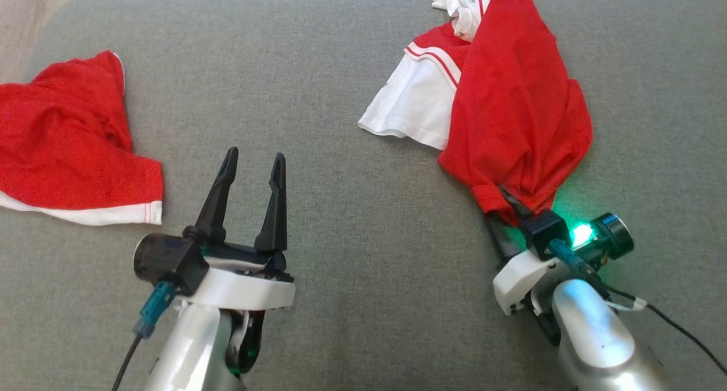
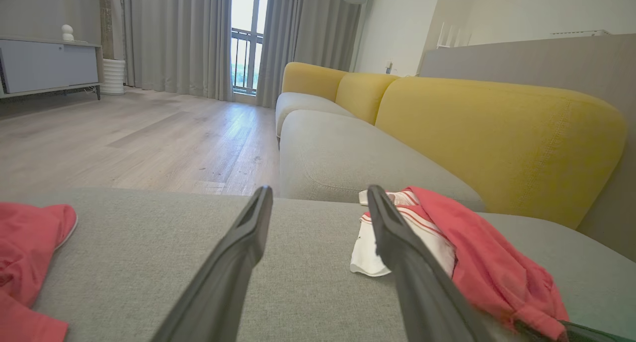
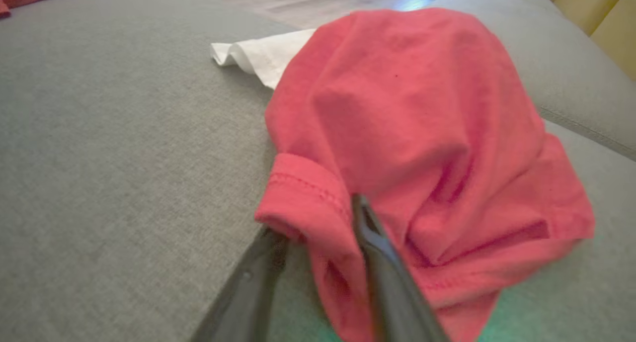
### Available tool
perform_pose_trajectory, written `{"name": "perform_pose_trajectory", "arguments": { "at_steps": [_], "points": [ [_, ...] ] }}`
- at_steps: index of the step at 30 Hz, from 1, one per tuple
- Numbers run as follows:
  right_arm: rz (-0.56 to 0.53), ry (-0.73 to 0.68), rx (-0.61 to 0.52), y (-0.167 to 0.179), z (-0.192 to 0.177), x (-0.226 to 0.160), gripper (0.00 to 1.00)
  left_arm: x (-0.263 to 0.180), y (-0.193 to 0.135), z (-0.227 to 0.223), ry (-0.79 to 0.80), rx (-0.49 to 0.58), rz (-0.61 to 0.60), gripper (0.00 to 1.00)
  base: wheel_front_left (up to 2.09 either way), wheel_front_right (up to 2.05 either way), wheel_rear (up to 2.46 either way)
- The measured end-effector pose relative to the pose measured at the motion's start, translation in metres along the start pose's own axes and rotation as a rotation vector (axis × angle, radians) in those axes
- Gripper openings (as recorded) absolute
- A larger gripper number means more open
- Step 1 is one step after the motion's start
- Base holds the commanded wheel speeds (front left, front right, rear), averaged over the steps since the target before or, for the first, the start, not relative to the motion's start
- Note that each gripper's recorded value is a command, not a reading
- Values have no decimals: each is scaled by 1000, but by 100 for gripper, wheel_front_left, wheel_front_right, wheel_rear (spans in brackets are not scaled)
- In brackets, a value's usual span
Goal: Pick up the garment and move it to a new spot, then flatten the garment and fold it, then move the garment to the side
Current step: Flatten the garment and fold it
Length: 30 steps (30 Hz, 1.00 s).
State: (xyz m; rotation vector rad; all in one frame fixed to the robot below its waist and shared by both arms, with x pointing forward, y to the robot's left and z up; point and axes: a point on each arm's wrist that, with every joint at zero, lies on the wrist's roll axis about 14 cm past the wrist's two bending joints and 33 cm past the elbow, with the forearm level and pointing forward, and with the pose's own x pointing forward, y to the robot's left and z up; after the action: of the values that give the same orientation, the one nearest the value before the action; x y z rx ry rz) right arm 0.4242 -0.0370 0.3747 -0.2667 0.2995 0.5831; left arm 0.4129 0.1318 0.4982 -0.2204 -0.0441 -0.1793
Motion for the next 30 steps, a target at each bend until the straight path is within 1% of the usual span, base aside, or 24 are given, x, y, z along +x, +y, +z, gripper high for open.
{"name": "perform_pose_trajectory", "arguments": {
  "at_steps": [3,5,10,13,15,16,18,22,23,25,28,30],
  "points": [
    [-16,-27,13,-5,9,0,0,0,0,2,-4,0,-1,100,0,0,0],
    [-23,-82,36,-6,25,-1,0,1,-2,3,-8,-1,-4,100,0,0,0],
    [-53,-348,63,-15,108,-15,0,5,-15,4,-14,-9,-39,100,0,0,0],
    [-94,-465,89,-26,140,-36,0,8,-24,7,-26,-14,-67,100,0,0,0],
    [-131,-516,117,-36,152,-51,0,10,-32,10,-33,-16,-89,100,0,0,0],
    [-188,-558,141,-54,160,-64,0,11,-38,12,-39,-17,-107,100,0,0,0],
    [-253,-592,170,-76,167,-75,0,12,-42,13,-42,-18,-117,100,0,0,0],
    [-412,-576,253,-141,168,-84,0,13,-41,9,-33,-20,-113,100,0,0,0],
    [-412,-576,253,-141,168,-84,0,13,-41,9,-33,-20,-113,100,0,0,0],
    [-481,-552,285,-176,168,-85,0,13,-38,5,-24,-21,-105,100,0,0,0],
    [-566,-450,305,-221,151,-81,0,12,-33,-1,-6,-22,-91,100,0,0,0],
    [-629,-342,300,-250,129,-80,0,12,-29,-4,2,-22,-81,100,0,0,0]
  ]
}}
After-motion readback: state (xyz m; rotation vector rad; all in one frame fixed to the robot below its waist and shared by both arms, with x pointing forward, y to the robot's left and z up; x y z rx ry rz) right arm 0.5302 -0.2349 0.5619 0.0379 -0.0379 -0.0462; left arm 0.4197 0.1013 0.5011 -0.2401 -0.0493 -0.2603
